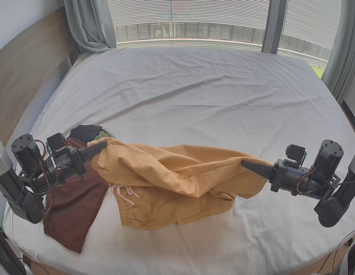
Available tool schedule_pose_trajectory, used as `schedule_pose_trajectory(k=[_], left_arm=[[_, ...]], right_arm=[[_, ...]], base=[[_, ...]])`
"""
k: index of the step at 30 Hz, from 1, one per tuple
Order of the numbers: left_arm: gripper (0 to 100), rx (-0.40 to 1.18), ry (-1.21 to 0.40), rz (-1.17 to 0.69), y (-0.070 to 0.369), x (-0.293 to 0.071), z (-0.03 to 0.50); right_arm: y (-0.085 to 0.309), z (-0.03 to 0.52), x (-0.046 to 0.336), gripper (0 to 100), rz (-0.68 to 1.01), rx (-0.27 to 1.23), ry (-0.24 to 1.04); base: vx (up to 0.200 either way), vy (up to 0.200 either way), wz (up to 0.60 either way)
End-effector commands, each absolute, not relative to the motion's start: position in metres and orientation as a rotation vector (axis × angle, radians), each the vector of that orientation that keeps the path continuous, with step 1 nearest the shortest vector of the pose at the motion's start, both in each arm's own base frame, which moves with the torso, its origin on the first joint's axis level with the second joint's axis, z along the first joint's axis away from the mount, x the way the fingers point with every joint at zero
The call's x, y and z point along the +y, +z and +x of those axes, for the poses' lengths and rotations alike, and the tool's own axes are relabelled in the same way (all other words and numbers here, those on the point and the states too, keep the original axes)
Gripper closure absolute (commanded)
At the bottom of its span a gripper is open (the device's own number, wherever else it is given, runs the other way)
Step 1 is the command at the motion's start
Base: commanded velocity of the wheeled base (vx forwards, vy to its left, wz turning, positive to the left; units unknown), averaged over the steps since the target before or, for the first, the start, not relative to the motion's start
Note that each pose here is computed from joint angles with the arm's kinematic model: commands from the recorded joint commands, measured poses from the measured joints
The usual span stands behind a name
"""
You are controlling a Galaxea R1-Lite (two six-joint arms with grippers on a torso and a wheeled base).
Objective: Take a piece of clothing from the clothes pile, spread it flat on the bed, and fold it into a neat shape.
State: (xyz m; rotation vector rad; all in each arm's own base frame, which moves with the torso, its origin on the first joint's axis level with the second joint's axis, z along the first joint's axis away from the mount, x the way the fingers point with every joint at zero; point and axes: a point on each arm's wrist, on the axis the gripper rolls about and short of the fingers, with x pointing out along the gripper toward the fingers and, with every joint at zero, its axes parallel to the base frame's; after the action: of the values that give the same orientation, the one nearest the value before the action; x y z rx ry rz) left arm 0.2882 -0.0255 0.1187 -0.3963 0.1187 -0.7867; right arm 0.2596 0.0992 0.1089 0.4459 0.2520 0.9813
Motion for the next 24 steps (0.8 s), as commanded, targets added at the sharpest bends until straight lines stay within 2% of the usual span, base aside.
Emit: schedule_pose_trajectory(k=[1,24], left_arm=[[100,0.112,-0.789,-0.388,0.120,-0.024,0.289],[100,0.092,-0.761,-0.344,0.117,-0.015,0.294]], right_arm=[[0.119,0.257,0.094,100,0.441,0.214,0.977],[0.143,0.263,0.068,100,0.514,0.135,0.903]], base=[[0.000,0.000,0.00],[0.000,0.000,0.00]])
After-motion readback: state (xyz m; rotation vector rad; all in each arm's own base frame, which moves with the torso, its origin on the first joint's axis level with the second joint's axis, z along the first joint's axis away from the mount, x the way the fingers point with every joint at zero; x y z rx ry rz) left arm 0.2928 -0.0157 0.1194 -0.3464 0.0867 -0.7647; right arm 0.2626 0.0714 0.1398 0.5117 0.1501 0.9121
